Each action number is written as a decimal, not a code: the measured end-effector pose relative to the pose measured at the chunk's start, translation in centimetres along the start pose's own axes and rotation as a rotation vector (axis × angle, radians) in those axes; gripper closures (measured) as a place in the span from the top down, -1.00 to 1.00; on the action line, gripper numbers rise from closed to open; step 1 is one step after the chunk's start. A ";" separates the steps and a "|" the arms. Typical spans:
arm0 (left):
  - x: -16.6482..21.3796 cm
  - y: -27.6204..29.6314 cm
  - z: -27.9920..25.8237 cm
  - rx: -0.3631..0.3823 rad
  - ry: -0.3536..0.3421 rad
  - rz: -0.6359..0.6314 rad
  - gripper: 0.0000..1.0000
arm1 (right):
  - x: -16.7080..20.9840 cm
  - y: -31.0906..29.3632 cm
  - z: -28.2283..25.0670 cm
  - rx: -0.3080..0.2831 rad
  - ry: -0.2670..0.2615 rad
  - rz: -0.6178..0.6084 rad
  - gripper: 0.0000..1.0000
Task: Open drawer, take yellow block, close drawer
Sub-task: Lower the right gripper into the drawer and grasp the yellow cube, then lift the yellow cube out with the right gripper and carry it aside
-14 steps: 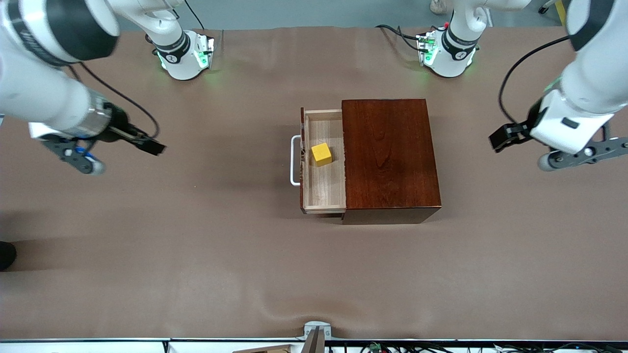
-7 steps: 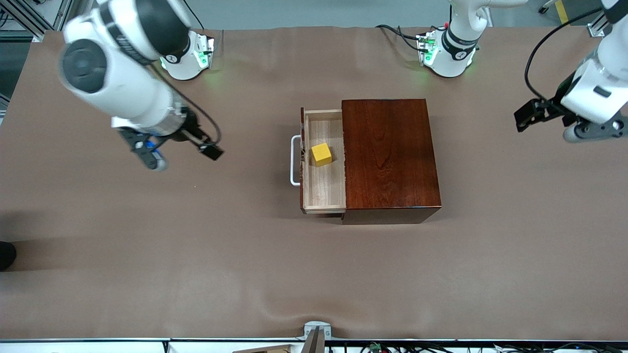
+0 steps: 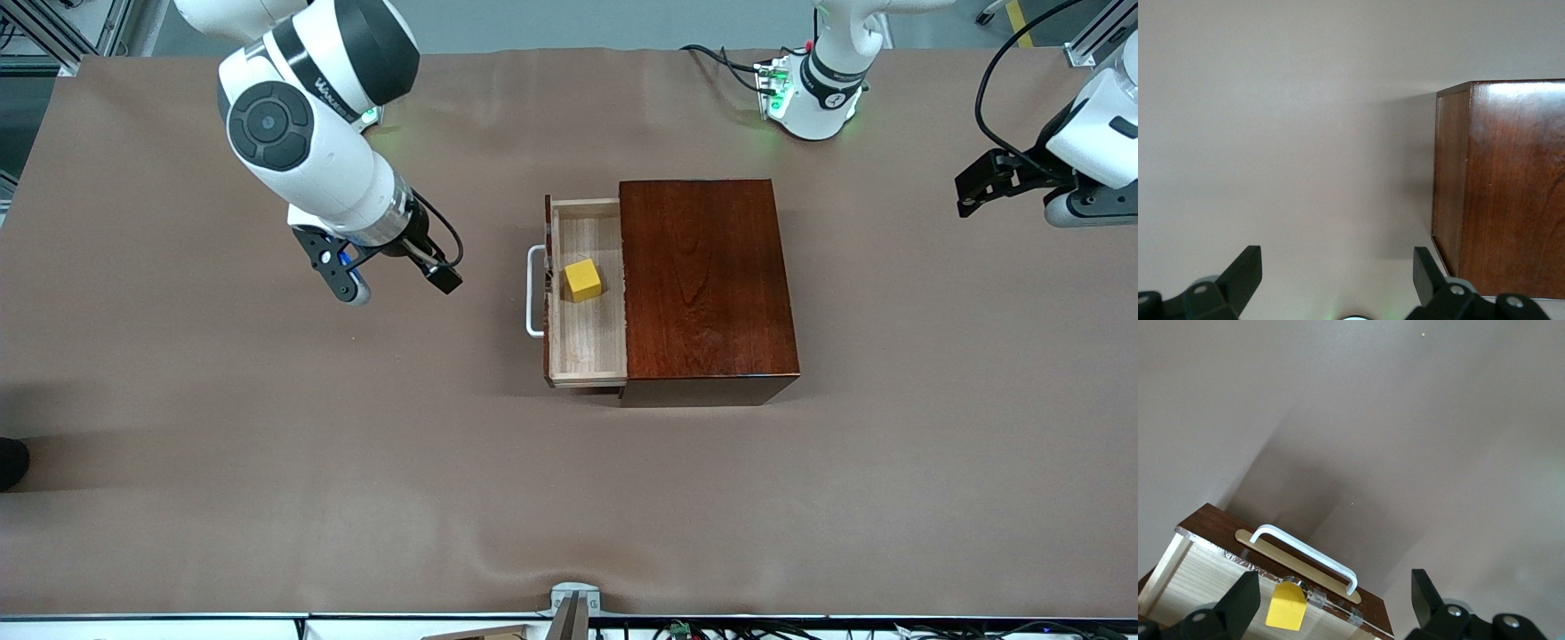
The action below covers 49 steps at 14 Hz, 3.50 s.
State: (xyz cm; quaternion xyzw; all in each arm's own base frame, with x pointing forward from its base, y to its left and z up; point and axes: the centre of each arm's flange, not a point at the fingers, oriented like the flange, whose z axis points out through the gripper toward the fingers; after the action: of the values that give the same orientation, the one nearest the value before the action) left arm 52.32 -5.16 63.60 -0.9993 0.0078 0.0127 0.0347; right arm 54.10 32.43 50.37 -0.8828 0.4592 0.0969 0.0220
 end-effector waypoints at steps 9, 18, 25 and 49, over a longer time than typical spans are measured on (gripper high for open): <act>-0.3 -0.6 -0.6 -0.005 0.001 -0.013 1.00 | -6.9 -3.8 5.6 0.066 -0.005 0.168 1.00; -0.4 -0.7 -0.8 -0.005 -0.005 -0.013 1.00 | -13.3 -6.5 14.5 0.068 -0.014 0.305 1.00; -0.4 -0.7 -1.1 -0.007 0.002 -0.014 1.00 | -15.4 -7.1 19.1 0.053 -0.010 0.311 1.00; -0.5 -0.6 -1.2 -0.006 0.001 -0.011 1.00 | -10.5 -9.6 11.8 0.016 -0.005 0.348 0.10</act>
State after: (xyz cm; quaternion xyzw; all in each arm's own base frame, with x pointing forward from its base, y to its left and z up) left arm 51.88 -4.68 64.83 -0.9994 0.0022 0.0120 0.0316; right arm 54.28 47.92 40.34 -0.7896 0.6056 0.0977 0.0129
